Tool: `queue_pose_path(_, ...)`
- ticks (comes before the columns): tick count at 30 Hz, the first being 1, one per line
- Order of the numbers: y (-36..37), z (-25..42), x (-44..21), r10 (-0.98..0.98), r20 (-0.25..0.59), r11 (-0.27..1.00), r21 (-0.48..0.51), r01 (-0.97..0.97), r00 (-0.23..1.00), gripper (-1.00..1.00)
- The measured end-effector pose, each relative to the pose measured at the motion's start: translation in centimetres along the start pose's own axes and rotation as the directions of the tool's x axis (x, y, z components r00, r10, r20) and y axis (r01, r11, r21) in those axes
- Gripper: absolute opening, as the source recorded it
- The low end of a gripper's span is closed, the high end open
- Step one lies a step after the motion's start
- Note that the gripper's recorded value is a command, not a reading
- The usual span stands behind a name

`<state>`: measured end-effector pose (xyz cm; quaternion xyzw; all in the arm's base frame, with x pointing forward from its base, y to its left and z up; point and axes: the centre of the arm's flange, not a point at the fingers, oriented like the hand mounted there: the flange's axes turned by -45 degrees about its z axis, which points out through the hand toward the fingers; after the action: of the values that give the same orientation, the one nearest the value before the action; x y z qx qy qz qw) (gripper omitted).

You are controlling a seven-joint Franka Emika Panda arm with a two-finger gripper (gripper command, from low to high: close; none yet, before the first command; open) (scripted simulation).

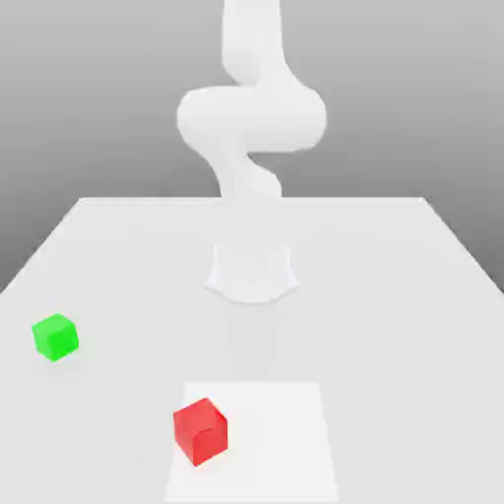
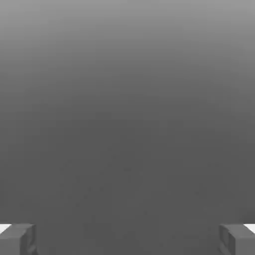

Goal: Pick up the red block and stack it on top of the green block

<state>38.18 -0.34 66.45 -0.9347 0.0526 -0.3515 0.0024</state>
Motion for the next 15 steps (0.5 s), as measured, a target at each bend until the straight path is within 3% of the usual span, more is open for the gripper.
queue_pose_path(7,2.2,15.5,-4.4,0.255,0.202,0.964,-0.133,-0.231,0.946,0.00)
queue_pose_path(15,5.6,29.2,-14.5,0.539,0.354,0.837,-0.327,-0.439,0.765,0.00)
